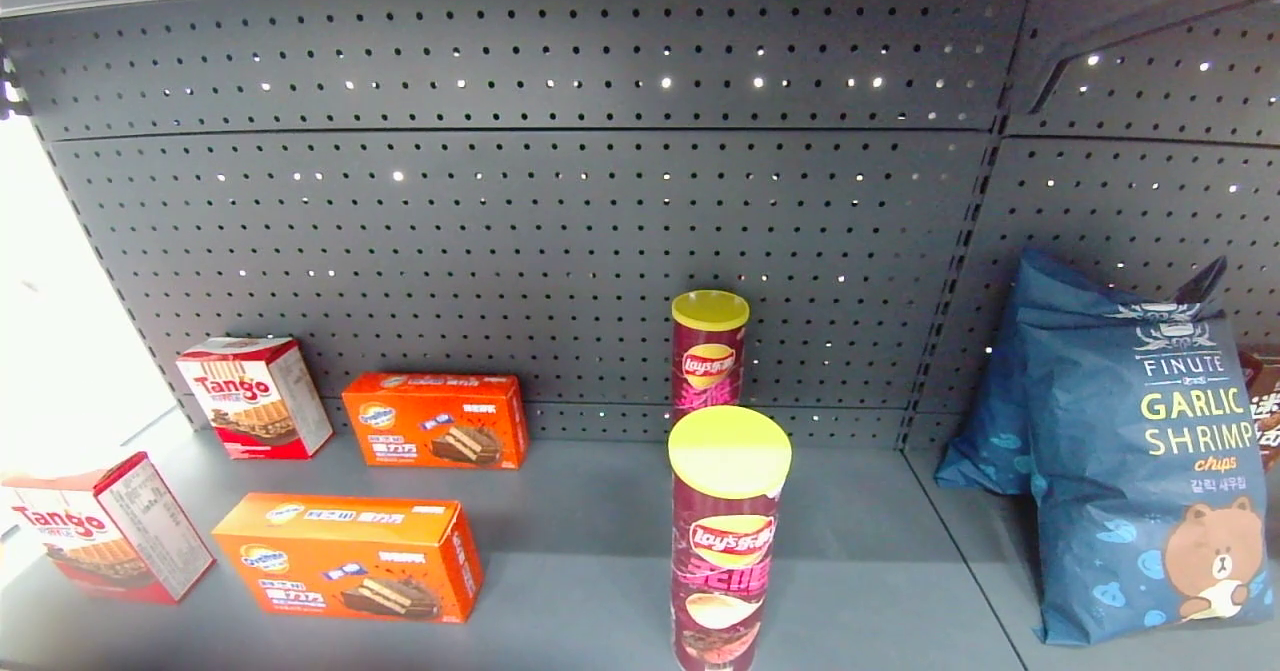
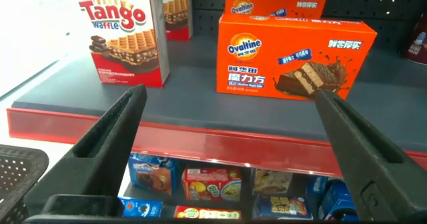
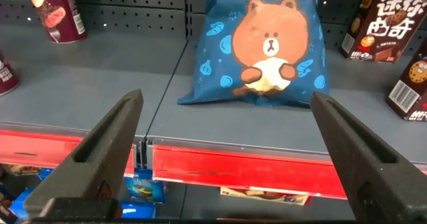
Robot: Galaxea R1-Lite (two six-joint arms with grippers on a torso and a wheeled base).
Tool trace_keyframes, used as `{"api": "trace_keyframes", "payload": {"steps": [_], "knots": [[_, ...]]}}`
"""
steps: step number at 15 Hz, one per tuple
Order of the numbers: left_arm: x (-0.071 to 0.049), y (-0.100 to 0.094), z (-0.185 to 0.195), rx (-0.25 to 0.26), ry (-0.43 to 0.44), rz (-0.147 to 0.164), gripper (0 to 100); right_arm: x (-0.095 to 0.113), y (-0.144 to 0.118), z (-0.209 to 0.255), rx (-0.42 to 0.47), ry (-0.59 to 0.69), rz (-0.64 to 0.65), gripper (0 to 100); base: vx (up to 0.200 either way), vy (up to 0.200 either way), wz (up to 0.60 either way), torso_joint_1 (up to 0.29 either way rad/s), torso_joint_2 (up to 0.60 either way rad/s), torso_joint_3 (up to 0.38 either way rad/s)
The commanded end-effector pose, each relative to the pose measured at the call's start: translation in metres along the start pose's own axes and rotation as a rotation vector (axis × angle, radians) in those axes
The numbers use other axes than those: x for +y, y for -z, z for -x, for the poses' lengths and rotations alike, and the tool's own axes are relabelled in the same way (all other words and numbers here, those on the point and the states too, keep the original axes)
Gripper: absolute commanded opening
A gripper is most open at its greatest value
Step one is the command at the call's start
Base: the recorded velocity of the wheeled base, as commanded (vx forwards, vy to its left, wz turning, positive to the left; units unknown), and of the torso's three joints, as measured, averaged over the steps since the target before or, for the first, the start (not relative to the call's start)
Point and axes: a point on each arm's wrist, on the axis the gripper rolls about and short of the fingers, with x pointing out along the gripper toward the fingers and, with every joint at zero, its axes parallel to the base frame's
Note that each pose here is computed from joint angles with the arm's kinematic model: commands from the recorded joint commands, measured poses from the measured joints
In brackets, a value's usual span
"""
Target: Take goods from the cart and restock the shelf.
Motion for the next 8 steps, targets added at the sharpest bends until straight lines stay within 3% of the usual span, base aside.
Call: {"api": "trace_keyframes", "payload": {"steps": [1, 8], "knots": [[0.0, -0.0001, -0.0001, 0.001, -0.002, 0.004, 100, 0.0, 0.0, 0.0001, -0.002, 0.001, -0.013, 100, 0.0, 0.0, 0.0, 0.0, 0.0, 0.0], [0.0, -0.0001, -0.0001, 0.001, -0.002, 0.004, 100, -0.0001, 0.0, 0.0001, -0.002, 0.004, -0.021, 100, 0.0, 0.0, 0.0, 0.0, 0.0, 0.0]]}}
